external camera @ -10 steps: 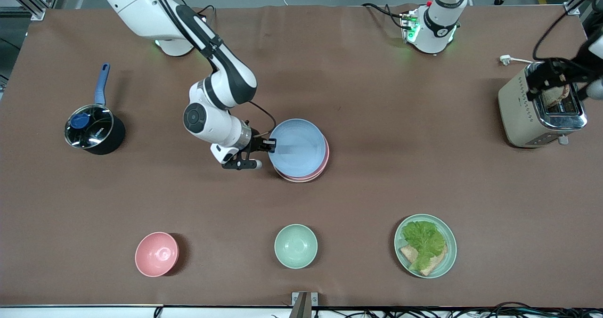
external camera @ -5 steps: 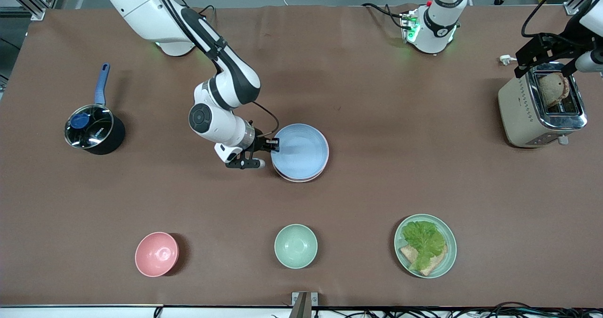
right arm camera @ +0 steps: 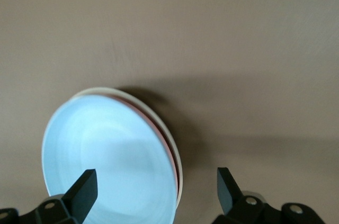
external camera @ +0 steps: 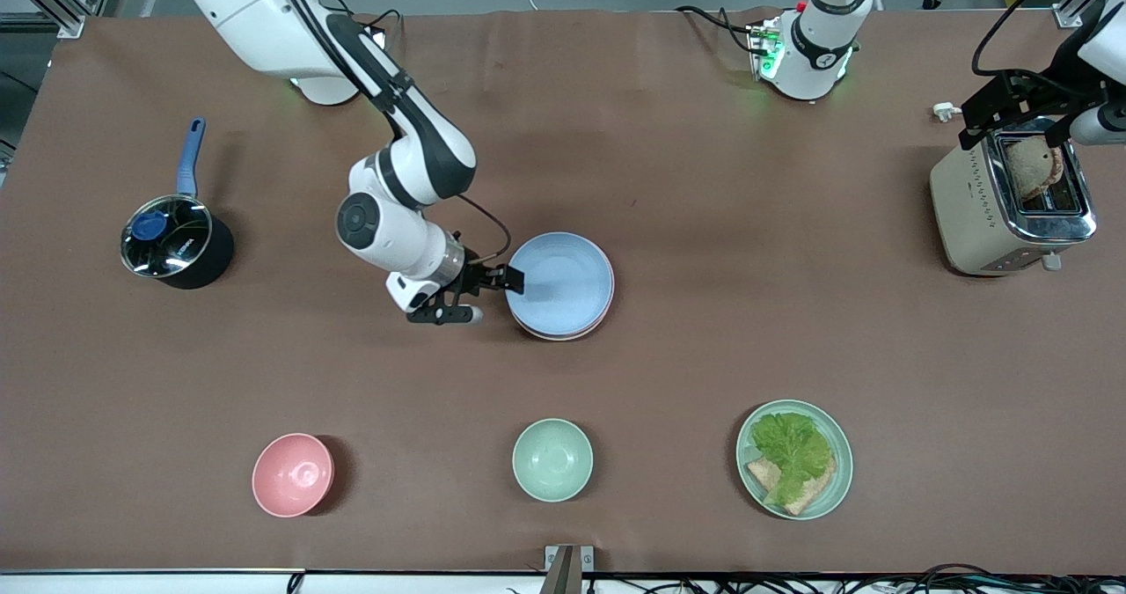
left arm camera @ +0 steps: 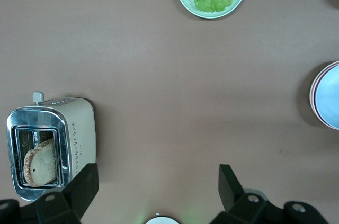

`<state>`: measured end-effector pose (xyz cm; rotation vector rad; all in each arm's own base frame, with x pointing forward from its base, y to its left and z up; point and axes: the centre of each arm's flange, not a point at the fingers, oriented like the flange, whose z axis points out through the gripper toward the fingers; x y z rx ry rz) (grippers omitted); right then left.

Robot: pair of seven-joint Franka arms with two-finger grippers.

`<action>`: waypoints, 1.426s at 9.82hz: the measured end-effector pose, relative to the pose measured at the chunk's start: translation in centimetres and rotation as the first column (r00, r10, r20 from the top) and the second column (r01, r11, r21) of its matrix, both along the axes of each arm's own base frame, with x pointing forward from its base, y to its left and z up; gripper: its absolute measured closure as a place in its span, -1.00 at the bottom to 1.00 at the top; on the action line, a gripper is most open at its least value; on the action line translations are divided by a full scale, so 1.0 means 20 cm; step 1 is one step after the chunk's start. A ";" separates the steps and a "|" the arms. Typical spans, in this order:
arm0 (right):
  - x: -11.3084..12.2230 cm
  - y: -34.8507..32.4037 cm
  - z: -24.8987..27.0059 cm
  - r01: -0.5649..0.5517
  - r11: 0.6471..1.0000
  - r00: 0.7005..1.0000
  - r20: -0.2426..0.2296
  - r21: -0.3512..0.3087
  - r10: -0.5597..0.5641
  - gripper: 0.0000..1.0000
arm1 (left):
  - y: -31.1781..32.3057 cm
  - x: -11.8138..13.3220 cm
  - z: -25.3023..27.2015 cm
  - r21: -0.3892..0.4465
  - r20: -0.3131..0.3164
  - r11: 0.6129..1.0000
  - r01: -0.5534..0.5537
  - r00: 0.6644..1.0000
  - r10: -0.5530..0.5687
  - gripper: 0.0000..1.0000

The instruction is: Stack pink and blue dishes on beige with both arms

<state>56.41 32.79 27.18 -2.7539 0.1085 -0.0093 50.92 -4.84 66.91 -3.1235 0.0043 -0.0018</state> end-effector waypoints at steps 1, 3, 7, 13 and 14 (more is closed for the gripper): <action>0.05 -0.10 0.14 -0.013 0.999 0.999 0.036 -0.029 0.014 -1.00 | 0.00 0.01 -0.02 0.000 -0.007 1.000 0.000 1.000 0.000 -1.00; 0.09 -0.36 0.48 -0.049 0.991 0.998 0.020 -0.126 0.052 -1.00 | 0.00 0.03 -0.04 -0.001 -0.015 1.000 0.000 1.000 0.000 -1.00; 0.09 -1.09 1.13 0.069 0.944 0.997 0.065 -0.324 -0.051 -1.00 | 0.08 0.04 -0.01 -0.003 0.000 1.000 -0.031 1.000 0.031 -1.00; -0.01 -1.87 1.93 0.135 0.919 0.990 0.076 -0.370 -0.115 -1.00 | 0.08 0.04 -0.01 -0.003 -0.002 1.000 -0.029 1.000 0.029 -1.00; -0.04 -1.89 1.98 0.143 0.918 0.989 0.077 -0.369 -0.123 -1.00 | 0.08 0.03 -0.01 0.004 -0.009 1.000 -0.029 1.000 0.029 -1.00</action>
